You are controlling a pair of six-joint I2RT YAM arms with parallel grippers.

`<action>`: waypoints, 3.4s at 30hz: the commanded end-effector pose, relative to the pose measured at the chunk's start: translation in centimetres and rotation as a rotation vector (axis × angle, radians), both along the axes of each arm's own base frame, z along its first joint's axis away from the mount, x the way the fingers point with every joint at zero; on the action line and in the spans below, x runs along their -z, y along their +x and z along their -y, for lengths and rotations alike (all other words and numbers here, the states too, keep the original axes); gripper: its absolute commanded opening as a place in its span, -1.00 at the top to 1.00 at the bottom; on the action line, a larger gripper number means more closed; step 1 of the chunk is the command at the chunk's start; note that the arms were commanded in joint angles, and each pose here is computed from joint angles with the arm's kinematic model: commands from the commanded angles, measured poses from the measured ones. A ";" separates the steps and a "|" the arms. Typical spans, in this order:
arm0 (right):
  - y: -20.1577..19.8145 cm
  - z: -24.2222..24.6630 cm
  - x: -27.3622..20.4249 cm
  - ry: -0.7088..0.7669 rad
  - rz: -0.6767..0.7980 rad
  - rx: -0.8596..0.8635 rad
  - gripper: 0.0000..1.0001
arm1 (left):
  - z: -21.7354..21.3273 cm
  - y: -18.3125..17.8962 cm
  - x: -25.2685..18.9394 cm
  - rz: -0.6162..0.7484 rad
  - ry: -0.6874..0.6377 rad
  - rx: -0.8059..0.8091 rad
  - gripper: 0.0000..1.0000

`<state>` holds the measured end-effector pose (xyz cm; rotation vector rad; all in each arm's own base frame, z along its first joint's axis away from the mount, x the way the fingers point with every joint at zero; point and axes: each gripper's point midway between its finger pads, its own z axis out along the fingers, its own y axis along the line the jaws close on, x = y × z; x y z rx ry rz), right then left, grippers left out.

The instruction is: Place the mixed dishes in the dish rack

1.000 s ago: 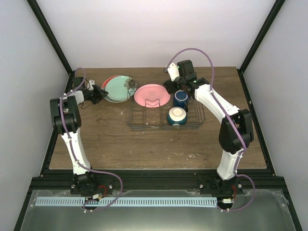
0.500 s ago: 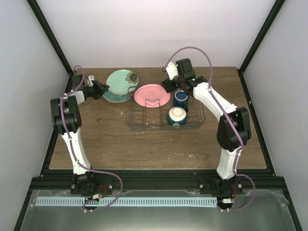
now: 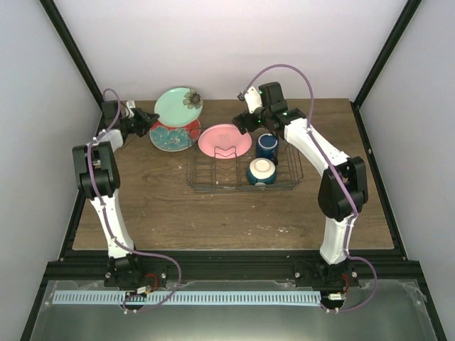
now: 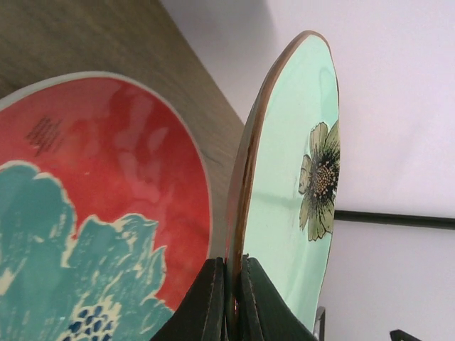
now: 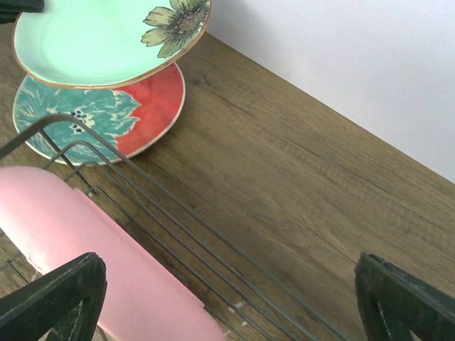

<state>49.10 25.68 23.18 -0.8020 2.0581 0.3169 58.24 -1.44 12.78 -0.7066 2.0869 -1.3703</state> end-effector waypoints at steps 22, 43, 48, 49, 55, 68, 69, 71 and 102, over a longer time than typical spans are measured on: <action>-0.4 -9.3 -7.7 0.501 -0.134 -0.347 -1.00 | 7.1 -5.7 -16.6 0.311 0.016 0.187 1.00; -0.3 -10.4 -2.6 0.552 -0.279 -0.360 -1.00 | 9.5 -9.1 -17.3 0.358 0.014 0.254 1.00; -0.1 -10.3 -1.9 0.543 -0.283 -0.347 -1.00 | 9.6 -9.2 -17.0 0.350 0.011 0.255 1.00; -0.1 -10.3 -2.0 0.542 -0.278 -0.349 -1.00 | 9.6 -9.2 -16.9 0.351 0.012 0.255 1.00; -0.1 -10.2 -2.1 0.525 -0.263 -0.346 -1.00 | 9.5 -9.0 -16.3 0.339 0.011 0.254 1.00; -1.0 -8.7 -1.8 0.479 -0.256 -0.320 -1.00 | 9.2 -8.1 -14.5 0.307 0.020 0.228 1.00; -1.2 -8.6 -1.9 0.475 -0.255 -0.320 -1.00 | 9.1 -8.0 -14.5 0.309 0.021 0.225 1.00; -1.5 -8.3 -2.0 0.468 -0.248 -0.317 -1.00 | 9.0 -7.8 -14.3 0.307 0.022 0.221 1.00; 0.5 -8.8 -1.6 0.643 -0.316 -0.389 -0.62 | 11.9 -10.6 -14.7 0.363 -0.023 0.338 1.00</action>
